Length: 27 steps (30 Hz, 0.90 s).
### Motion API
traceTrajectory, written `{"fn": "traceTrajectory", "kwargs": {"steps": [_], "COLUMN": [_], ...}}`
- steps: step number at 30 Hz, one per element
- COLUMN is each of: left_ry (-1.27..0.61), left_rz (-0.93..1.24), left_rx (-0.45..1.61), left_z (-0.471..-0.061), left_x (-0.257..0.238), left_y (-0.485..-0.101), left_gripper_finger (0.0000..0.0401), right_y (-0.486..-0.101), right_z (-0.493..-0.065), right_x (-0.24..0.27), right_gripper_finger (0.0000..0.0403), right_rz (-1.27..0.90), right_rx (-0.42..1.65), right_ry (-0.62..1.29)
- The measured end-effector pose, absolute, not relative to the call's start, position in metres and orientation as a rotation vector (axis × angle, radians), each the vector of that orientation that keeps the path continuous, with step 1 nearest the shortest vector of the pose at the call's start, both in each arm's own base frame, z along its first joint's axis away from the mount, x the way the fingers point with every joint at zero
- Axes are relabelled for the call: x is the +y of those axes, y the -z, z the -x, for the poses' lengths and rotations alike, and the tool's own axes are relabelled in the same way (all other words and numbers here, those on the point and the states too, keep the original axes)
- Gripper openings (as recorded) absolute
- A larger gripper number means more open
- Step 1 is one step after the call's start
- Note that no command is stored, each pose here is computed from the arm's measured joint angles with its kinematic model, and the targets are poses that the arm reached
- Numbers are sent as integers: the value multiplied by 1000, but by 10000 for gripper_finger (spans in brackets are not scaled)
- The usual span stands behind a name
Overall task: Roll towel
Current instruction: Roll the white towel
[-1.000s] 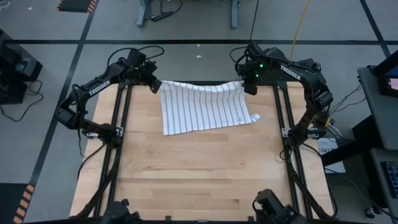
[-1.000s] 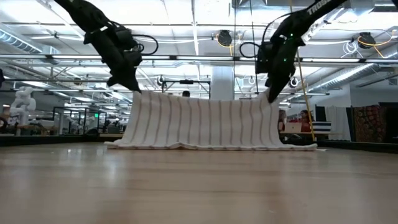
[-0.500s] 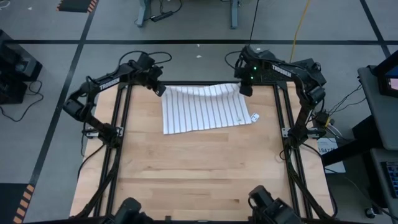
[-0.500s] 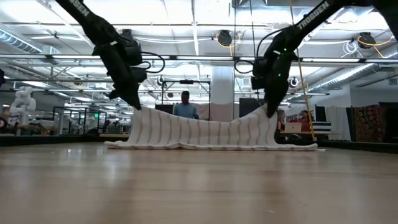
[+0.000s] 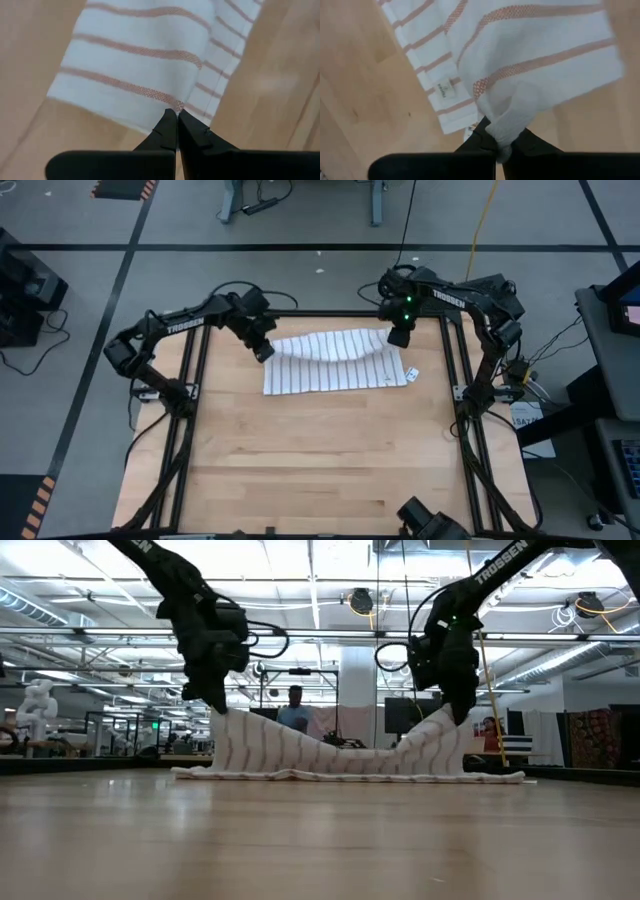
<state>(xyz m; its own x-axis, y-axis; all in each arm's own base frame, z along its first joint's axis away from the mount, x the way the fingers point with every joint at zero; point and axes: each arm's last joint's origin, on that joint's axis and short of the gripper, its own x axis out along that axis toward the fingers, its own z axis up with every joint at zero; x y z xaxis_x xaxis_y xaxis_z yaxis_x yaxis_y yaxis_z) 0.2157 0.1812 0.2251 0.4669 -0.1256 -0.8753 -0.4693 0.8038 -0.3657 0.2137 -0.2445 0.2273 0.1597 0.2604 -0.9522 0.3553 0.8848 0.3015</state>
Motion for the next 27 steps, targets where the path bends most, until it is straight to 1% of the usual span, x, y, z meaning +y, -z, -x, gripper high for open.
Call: {"fn": "traceTrajectory", "kwargs": {"steps": [4,7,11,16,19,21,23,27], "left_ry": [-208,-231,-241,-247,-251,-253,-255,-257], "left_rz": [570,550,546,545,539,531,526,518], "left_rx": [1072,1068,1058,1057,1051,1039,1032,1019], "left_z": [-227,-231,-232,-232,-232,-233,-234,-235], "left_x": [173,170,171,172,173,174,174,175], "left_y": [-226,-226,-227,-227,-227,-228,-228,-229], "left_gripper_finger": [2,2,2,2,2,2,2,2], "right_y": [-218,-217,-226,-261,-278,-279,-272,-244], "right_z": [-218,-221,-217,-207,-203,-201,-200,-192], "right_x": [-235,-231,-227,-214,-204,-198,-193,-191], "right_gripper_finger": [2,22,81,167,201,210,211,197], "right_rz": [-529,-530,-520,-408,-336,-302,-294,-476], "right_rx": [1456,1465,1461,1400,1333,1311,1308,1243], "right_ry": [48,42,49,116,137,148,189,337]}}
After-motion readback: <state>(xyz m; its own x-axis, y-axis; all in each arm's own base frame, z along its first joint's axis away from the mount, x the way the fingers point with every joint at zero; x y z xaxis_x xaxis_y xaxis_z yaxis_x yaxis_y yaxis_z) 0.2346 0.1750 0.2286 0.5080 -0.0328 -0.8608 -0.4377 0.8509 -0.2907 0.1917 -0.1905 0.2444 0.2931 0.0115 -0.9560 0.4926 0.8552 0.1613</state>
